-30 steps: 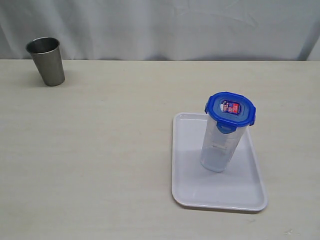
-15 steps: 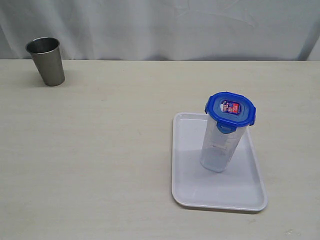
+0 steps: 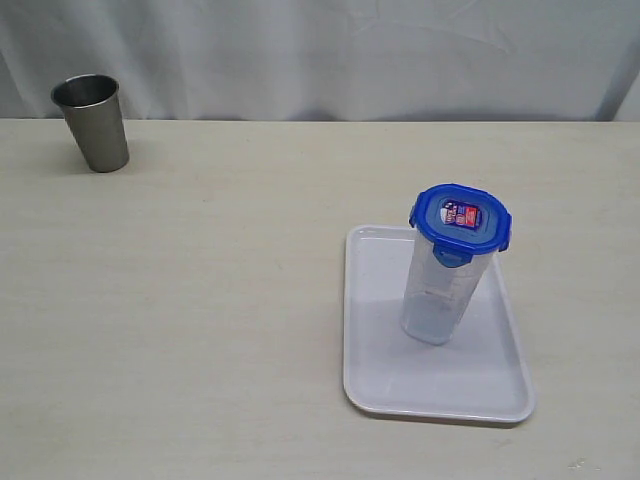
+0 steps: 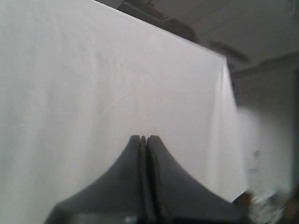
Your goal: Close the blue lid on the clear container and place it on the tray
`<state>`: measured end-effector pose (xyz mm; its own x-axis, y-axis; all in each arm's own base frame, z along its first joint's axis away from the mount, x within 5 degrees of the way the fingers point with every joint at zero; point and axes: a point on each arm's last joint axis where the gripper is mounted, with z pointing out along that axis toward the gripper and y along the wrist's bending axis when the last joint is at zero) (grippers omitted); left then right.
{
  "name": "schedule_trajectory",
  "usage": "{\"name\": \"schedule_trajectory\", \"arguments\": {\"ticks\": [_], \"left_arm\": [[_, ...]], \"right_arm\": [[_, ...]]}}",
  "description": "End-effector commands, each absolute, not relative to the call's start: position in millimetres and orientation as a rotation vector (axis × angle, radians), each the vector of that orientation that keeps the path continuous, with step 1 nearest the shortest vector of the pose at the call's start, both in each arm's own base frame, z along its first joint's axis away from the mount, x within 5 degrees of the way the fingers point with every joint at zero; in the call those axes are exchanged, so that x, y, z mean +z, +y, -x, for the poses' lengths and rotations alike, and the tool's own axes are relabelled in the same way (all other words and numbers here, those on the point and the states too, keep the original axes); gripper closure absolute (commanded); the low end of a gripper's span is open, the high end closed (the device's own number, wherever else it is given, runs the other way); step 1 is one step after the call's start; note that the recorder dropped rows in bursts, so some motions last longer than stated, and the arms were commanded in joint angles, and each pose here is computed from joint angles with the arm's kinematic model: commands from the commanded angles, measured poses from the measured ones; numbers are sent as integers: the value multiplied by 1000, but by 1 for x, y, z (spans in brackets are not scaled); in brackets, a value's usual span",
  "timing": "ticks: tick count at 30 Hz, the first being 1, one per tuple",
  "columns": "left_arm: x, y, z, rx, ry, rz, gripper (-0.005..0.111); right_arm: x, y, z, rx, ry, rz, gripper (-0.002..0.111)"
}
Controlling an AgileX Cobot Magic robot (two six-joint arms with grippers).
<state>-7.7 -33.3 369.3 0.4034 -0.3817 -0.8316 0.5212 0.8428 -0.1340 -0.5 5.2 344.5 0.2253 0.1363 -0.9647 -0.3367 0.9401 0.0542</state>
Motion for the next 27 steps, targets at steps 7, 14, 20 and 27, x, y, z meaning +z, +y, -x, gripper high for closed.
{"name": "schedule_trajectory", "arguments": {"ticks": [7, 14, 20, 27], "left_arm": [[355, -32, 12, -967, 740, -54, 107], [307, -13, -18, -873, 782, 194, 107], [261, -2, -41, -617, 963, 309, 107], [234, 3, -52, -219, 1234, 195, 107]], "right_arm": [[343, 5, 0, 329, 1310, 179, 104], [343, 5, 0, 329, 1310, 179, 104], [343, 5, 0, 329, 1310, 179, 104], [343, 5, 0, 329, 1310, 179, 104]]}}
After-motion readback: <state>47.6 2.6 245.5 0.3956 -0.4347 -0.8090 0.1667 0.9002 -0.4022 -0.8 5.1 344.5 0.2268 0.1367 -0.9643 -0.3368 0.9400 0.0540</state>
